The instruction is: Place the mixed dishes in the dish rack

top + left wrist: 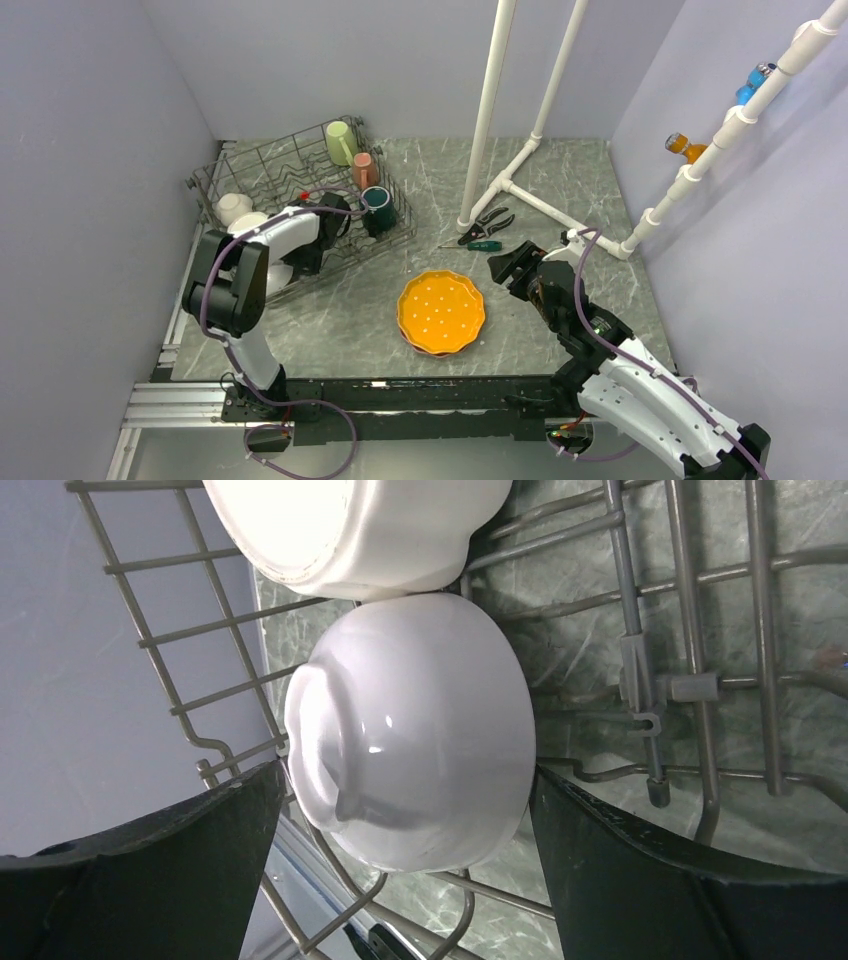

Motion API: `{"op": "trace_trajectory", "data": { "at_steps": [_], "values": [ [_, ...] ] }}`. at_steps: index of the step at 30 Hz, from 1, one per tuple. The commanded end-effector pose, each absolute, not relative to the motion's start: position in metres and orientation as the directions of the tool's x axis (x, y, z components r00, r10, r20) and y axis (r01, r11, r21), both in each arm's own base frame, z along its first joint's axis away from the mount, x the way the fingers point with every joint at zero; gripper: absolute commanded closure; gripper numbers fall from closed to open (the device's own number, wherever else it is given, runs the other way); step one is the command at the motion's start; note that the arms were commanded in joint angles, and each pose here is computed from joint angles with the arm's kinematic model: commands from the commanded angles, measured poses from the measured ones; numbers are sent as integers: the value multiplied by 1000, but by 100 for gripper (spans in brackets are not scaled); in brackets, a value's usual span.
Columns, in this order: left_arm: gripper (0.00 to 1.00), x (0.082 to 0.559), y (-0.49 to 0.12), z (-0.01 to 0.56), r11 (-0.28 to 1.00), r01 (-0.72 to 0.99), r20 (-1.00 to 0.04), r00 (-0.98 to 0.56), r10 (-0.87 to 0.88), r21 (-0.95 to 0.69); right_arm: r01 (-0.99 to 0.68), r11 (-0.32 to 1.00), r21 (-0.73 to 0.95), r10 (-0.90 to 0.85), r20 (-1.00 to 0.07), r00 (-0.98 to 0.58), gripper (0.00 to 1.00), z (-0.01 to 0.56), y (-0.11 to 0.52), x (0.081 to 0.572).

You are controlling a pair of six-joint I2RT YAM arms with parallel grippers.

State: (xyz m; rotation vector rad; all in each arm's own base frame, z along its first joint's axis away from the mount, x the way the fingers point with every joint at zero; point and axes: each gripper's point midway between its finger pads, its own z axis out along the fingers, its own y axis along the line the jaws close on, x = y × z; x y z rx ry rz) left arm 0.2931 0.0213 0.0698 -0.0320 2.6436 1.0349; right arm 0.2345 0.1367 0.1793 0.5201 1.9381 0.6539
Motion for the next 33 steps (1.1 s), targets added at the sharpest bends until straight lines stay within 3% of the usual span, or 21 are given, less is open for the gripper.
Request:
{"op": "trace_trajectory", "data": {
  "at_steps": [1, 8, 13, 20, 33],
  "values": [
    [5, 305, 25, 84, 691, -125, -287, -950, 125, 712, 55, 739, 672, 636, -668, -387, 30, 192, 139, 241],
    [21, 309, 26, 80, 682, -105, -271, -952, 140, 724, 54, 737, 674, 640, -668, -380, 30, 191, 139, 241],
    [38, 308, 24, 75, 683, -85, -251, -957, 148, 725, 55, 738, 673, 638, -668, -384, 30, 190, 140, 242],
    [55, 310, 14, 98, 676, -93, -285, -942, 179, 731, 53, 739, 672, 637, -670, -380, 30, 191, 140, 243],
    [58, 341, -22, 120, 732, -103, -375, -901, 219, 674, 58, 744, 666, 632, -673, -384, 30, 190, 141, 244]
  ]
}}
